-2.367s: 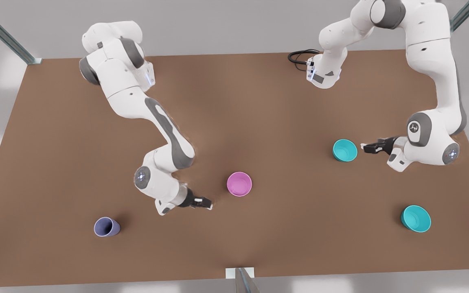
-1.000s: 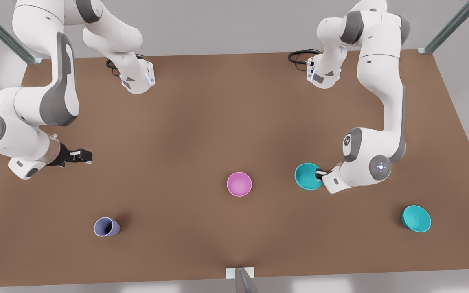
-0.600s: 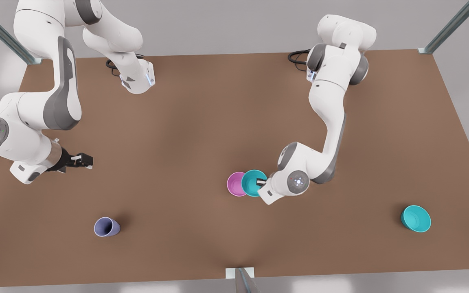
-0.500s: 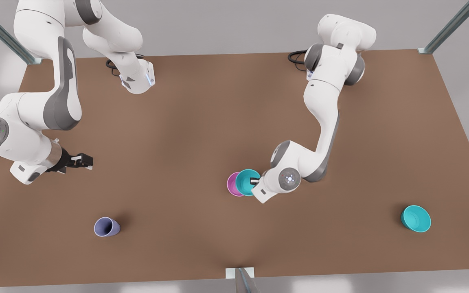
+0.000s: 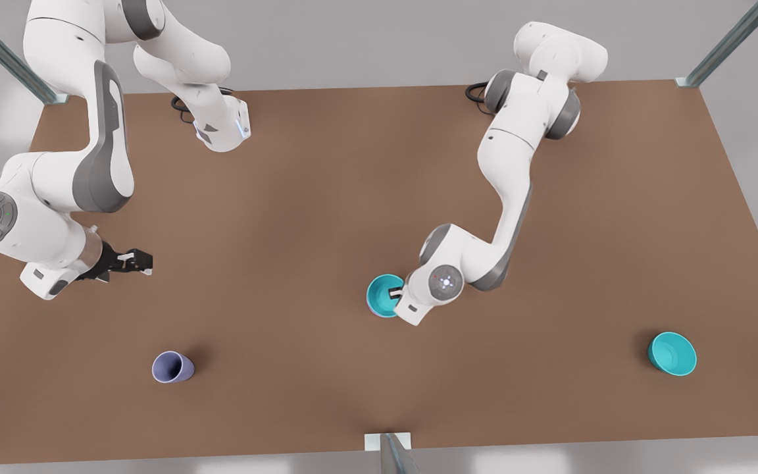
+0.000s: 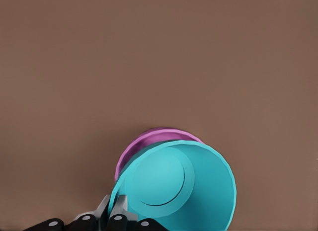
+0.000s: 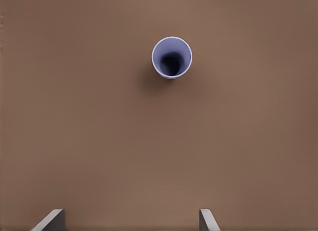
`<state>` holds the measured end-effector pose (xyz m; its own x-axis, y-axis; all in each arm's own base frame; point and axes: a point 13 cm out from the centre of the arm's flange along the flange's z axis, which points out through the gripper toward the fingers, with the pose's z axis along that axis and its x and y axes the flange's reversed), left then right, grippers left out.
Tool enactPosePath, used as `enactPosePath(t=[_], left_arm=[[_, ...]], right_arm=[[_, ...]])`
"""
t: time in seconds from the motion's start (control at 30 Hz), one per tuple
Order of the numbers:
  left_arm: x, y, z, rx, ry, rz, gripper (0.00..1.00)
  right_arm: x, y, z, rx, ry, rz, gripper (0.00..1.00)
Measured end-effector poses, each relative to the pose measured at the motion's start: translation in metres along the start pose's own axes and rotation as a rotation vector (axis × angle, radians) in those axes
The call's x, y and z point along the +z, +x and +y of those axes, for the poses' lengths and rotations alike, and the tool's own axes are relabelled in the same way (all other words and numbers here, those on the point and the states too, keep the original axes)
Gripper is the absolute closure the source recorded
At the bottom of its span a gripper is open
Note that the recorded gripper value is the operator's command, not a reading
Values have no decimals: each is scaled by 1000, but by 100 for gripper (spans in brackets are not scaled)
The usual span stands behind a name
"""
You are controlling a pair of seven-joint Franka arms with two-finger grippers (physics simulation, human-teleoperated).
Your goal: Stack the blue bowl on the pink bowl
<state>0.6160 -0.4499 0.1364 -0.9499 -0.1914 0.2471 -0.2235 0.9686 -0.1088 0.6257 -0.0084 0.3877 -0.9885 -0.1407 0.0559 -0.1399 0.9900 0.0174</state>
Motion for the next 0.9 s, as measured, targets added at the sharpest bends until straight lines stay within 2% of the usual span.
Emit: enactPosePath(t=[0.1, 0.13, 0.17, 0.2, 0.37, 0.5, 0.6, 0.73, 0.9], left_arm=[[2, 1, -1, -36, -1, 2, 79], [3, 1, 0, -47, -1, 3, 73], [4, 1, 0, -57, -1, 4, 17], [5, 1, 0, -67, 0, 4, 0], [-9, 0, 2, -109, 8, 11, 2], [-208, -46, 144, -227, -13, -57, 0], [-295, -48, 239, -279, -76, -102, 0], [-313, -47, 326, -297, -151, -29, 0], [-328, -18, 353, -226, -195, 56, 0]], right_arm=[[0, 0, 0, -2, -1, -1, 0], [1, 0, 0, -2, -1, 1, 0], [1, 0, 0, -3, -1, 1, 0], [2, 0, 0, -3, -1, 2, 0], [3, -1, 0, -5, -2, 2, 0], [3, -1, 0, -6, -2, 2, 0], [3, -1, 0, -7, -3, 2, 0], [4, -2, 1, -8, -6, 3, 0], [5, -2, 1, -8, -7, 4, 0]])
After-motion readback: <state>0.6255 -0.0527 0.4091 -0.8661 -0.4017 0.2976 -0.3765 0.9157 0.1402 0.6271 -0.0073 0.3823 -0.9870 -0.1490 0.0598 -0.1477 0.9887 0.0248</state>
